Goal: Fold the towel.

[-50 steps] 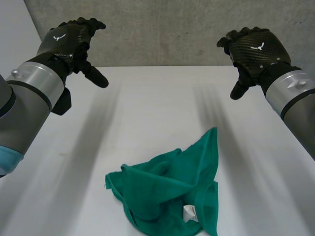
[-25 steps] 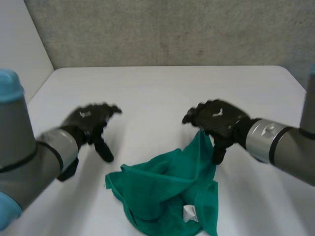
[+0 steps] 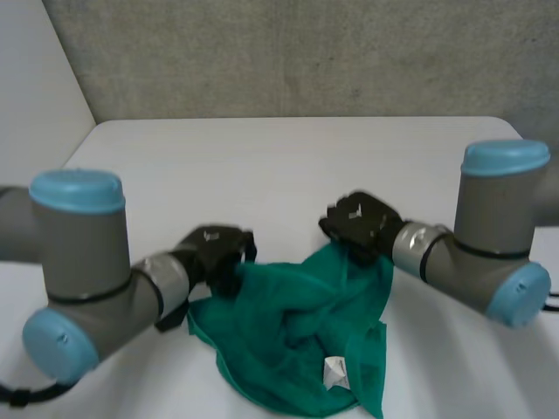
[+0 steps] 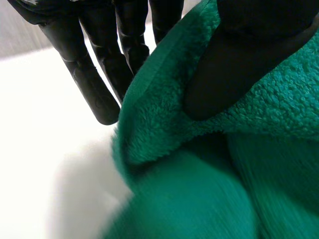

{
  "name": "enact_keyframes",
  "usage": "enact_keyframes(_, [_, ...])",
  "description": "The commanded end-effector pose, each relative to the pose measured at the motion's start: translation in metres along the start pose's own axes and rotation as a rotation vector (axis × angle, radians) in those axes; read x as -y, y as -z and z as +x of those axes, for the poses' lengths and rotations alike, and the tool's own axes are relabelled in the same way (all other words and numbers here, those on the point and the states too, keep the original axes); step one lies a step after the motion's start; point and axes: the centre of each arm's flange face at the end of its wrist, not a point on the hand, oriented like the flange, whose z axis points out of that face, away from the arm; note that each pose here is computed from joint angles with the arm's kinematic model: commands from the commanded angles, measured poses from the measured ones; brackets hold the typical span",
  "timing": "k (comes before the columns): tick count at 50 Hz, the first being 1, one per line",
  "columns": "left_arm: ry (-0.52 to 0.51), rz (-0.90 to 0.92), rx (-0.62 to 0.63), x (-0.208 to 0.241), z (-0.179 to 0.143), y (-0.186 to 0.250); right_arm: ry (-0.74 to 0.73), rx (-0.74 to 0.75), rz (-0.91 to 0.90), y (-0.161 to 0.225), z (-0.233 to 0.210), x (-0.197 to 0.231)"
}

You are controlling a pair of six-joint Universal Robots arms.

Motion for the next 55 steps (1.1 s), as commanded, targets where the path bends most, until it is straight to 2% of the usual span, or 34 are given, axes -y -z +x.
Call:
enact_keyframes(1, [-0.097,0.399,0.083,0.127,-0.018,-0.004,-0.017,-0.280,0.219,-0.008,0.066,0.071])
enact_keyframes(3, [-0.121,0.528,0.117,0.165,-0.021,0.011,-0.037,-0.432,0.366,0.008,0.100,0.115])
enact_keyframes(4, [-0.141,0.666,0.159,0.201,-0.023,0.030,-0.042,-0.477,0.422,0.017,0.110,0.131])
enact_keyframes(5, [-0.151,0.739,0.179,0.217,-0.023,0.040,-0.051,-0.560,0.540,0.041,0.127,0.164])
enact_keyframes(6, [-0.161,0.807,0.202,0.231,-0.024,0.049,-0.055,-0.599,0.594,0.054,0.134,0.178])
enact_keyframes(8, [-0.166,0.873,0.224,0.243,-0.025,0.059,-0.055,-0.665,0.717,0.085,0.144,0.210])
enact_keyframes(9, [-0.168,0.982,0.273,0.261,-0.028,0.076,-0.055,-0.666,0.718,0.085,0.144,0.210])
enact_keyframes(10, [-0.170,1.065,0.311,0.272,-0.032,0.090,-0.047,-0.686,0.784,0.104,0.146,0.227])
enact_keyframes(12, [-0.170,1.098,0.329,0.273,-0.033,0.100,-0.044,-0.685,0.790,0.107,0.145,0.229])
enact_keyframes(24, [-0.138,0.823,0.279,0.190,-0.030,0.059,-0.111,-0.517,0.584,0.072,0.113,0.176])
enact_keyframes(25, [-0.138,0.822,0.279,0.190,-0.030,0.059,-0.140,-0.472,0.513,0.058,0.103,0.156])
enact_keyframes(26, [-0.119,0.701,0.271,0.156,-0.034,0.032,-0.152,-0.456,0.484,0.052,0.100,0.147])
enact_keyframes(31, [-0.089,0.523,0.257,0.104,-0.038,-0.007,-0.195,-0.395,0.357,0.026,0.086,0.110])
enact_keyframes(33, [-0.073,0.427,0.247,0.078,-0.039,-0.023,-0.227,-0.333,0.217,0.001,0.069,0.071])
enact_keyframes(41, [-0.033,0.153,0.218,0.010,-0.037,-0.044,-0.273,-0.241,0.004,-0.019,0.041,0.014])
enact_keyframes(46, [-0.030,0.116,0.211,0.003,-0.034,-0.043,-0.302,-0.214,-0.054,-0.017,0.031,-0.005])
enact_keyframes(55, [-0.031,0.162,0.219,0.020,-0.033,-0.027,-0.345,-0.230,-0.057,0.000,0.028,-0.001])
